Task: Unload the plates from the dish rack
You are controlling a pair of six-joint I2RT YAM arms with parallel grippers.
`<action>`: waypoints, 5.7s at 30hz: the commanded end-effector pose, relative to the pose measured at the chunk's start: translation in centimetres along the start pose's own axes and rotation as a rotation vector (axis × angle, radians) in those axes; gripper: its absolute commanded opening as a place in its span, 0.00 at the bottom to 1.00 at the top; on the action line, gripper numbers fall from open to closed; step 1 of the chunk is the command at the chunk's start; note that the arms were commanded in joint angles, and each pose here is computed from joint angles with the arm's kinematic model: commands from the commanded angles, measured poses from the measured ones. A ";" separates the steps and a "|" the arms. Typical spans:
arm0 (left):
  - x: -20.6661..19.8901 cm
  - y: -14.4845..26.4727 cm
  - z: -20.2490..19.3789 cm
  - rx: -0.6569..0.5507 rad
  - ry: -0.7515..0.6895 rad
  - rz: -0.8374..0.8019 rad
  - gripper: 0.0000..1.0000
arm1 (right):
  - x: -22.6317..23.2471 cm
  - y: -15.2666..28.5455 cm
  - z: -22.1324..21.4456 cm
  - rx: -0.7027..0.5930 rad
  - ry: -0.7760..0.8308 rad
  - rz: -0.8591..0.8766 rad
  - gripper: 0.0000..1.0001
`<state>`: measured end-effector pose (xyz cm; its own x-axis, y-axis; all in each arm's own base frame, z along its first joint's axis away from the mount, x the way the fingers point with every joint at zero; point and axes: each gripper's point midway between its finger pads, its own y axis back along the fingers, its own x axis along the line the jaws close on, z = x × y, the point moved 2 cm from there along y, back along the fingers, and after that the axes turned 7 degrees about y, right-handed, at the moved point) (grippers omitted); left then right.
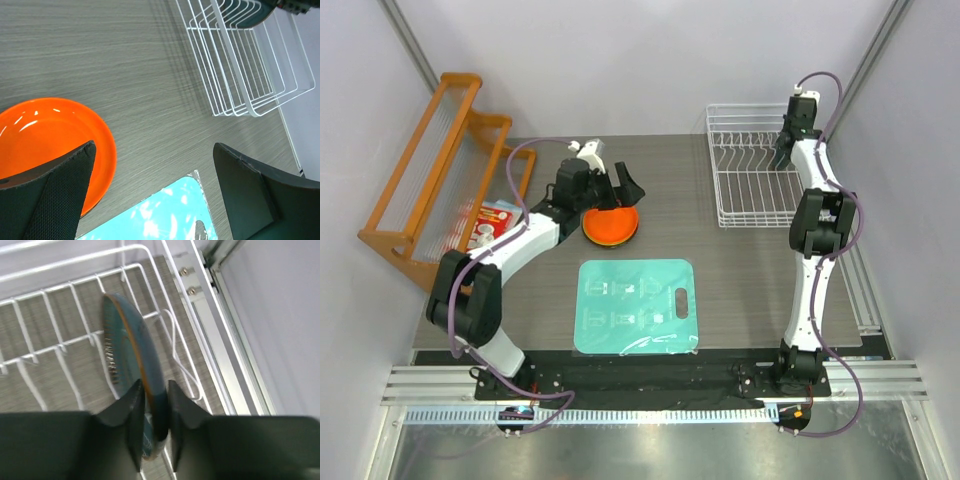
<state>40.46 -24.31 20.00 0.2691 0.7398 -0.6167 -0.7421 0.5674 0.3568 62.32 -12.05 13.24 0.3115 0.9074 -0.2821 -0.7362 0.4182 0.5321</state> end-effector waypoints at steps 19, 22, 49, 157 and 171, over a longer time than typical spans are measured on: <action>-2.4 0.2 0.9 -0.028 -0.021 -0.056 1.00 | -5.2 11.9 11.5 -0.307 -0.105 -0.132 0.01; -2.8 0.3 0.8 -0.028 -0.016 -0.069 1.00 | -5.7 13.6 11.9 -0.322 -0.111 -0.129 0.01; -4.4 0.8 1.0 -0.056 0.004 -0.137 0.99 | 7.7 30.9 5.4 -0.319 -0.277 0.609 0.01; -0.1 1.5 0.1 -0.185 0.001 0.040 0.00 | 20.1 36.9 -3.6 -0.113 -0.411 1.112 0.49; 6.4 1.1 0.2 -0.202 0.075 0.172 0.00 | 20.5 36.5 -4.4 -0.088 -0.392 1.119 0.50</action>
<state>39.63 -19.93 15.70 0.0832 0.8028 -0.5904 -0.8416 0.3739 0.3897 38.56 21.53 20.80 -0.3264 0.7303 0.6000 -0.7308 -0.5976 0.3298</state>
